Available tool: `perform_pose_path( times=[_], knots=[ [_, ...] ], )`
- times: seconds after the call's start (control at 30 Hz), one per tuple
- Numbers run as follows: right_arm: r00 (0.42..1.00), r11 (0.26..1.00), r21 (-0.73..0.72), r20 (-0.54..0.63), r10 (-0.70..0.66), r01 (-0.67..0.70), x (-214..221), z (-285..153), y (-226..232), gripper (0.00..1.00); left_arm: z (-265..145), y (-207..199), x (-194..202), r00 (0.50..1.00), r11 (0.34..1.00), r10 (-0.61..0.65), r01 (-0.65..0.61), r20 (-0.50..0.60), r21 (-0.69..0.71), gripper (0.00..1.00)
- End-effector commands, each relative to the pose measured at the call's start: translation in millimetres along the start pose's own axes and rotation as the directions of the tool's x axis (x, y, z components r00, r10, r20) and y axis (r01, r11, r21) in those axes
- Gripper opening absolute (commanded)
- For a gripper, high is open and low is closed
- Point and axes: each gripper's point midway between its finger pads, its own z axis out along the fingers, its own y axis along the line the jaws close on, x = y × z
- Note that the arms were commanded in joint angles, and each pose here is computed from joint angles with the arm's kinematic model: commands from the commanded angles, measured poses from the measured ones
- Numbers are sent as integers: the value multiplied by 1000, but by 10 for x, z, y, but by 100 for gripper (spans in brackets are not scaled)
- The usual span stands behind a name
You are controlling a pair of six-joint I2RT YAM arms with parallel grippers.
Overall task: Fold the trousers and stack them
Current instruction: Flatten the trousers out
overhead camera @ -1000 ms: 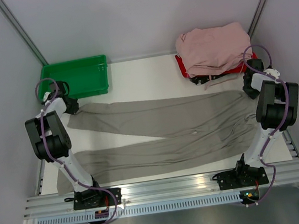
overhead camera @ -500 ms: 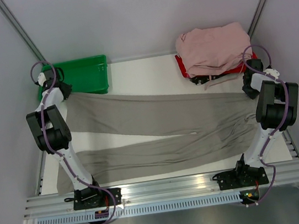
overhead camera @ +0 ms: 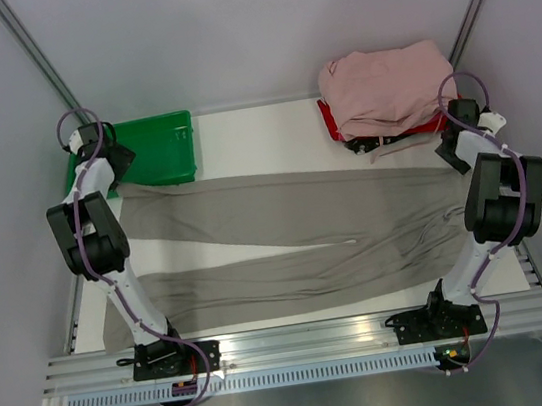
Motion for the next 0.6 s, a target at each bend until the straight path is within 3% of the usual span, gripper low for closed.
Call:
perform_pose_path(
  times=[0.0, 0.03, 0.3, 0.43, 0.57],
  knots=[
    [992, 980, -195, 126, -12, 36, -546, -451, 411, 60, -504, 41, -371, 995, 999, 45, -44, 85, -13, 82],
    [990, 972, -231, 140, -14, 46, -594, -508, 479, 64, -550, 52, -377, 995, 999, 43, -42, 87, -13, 83],
    [981, 903, -405, 176, -79, 145, -648, -899, 782, 65, -807, 207, -226, 997, 999, -35, 36, 65, -24, 84],
    [977, 890, -419, 182, -115, 182, -569, -1026, 806, 65, -908, 435, 166, 995, 993, -87, 83, -44, -81, 82],
    [979, 872, -451, 152, -133, 189, -338, -1116, 795, 65, -1002, 479, 559, 985, 994, -104, 100, -141, -33, 75]
  ],
)
